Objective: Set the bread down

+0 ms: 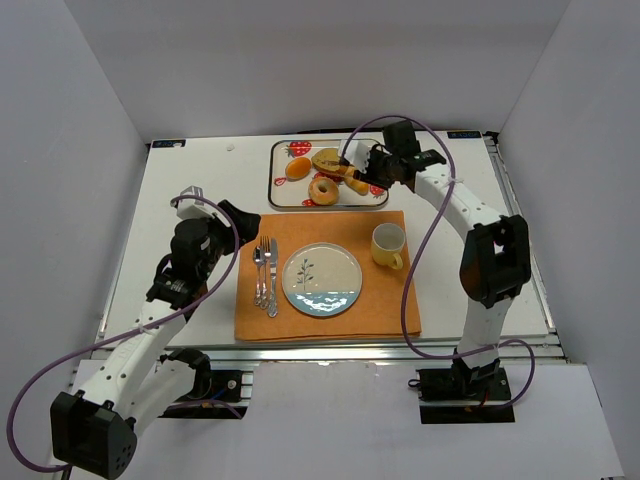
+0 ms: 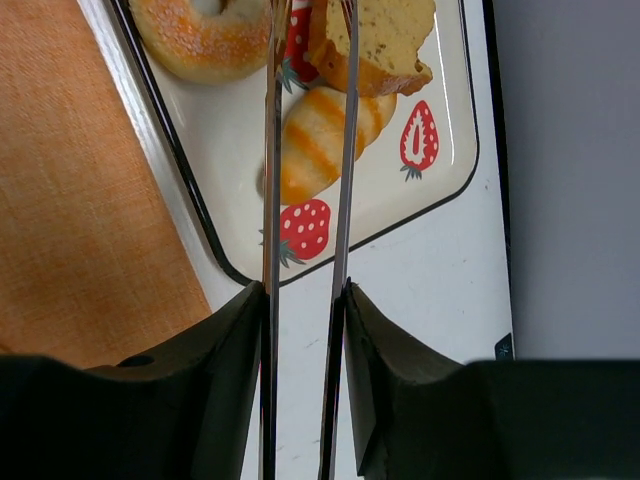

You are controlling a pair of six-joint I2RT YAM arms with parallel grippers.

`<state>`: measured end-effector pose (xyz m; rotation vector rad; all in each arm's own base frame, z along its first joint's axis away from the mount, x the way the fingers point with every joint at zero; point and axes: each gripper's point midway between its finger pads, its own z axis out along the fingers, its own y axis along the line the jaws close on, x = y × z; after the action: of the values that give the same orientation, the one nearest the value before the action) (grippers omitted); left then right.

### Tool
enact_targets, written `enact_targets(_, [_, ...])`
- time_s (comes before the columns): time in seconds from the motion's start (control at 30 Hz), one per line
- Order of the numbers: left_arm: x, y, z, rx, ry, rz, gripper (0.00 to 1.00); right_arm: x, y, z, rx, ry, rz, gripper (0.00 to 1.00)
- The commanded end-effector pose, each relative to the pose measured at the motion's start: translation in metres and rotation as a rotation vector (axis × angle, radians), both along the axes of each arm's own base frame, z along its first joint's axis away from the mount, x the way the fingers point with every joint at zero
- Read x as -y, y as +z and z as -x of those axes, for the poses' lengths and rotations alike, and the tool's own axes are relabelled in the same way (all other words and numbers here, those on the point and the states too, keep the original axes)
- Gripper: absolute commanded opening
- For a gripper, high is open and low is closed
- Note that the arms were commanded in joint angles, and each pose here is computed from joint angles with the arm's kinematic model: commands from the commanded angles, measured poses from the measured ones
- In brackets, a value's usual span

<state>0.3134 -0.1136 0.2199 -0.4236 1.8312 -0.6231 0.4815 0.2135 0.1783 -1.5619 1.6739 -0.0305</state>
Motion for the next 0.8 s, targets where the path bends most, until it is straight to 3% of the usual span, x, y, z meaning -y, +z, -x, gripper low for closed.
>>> enact_targets(0.0, [-0.002, 0.002, 0.001, 0.009, 0.011, -0.001, 0.92, -0.001, 0.020, -0.020, 0.108, 0.012, 0.049, 0.42])
enact_targets(0.77, [-0.002, 0.005, 0.001, 0.015, 0.012, 0.006, 0.92, 0.003, -0.011, -0.042, 0.145, 0.029, 0.156, 0.43])
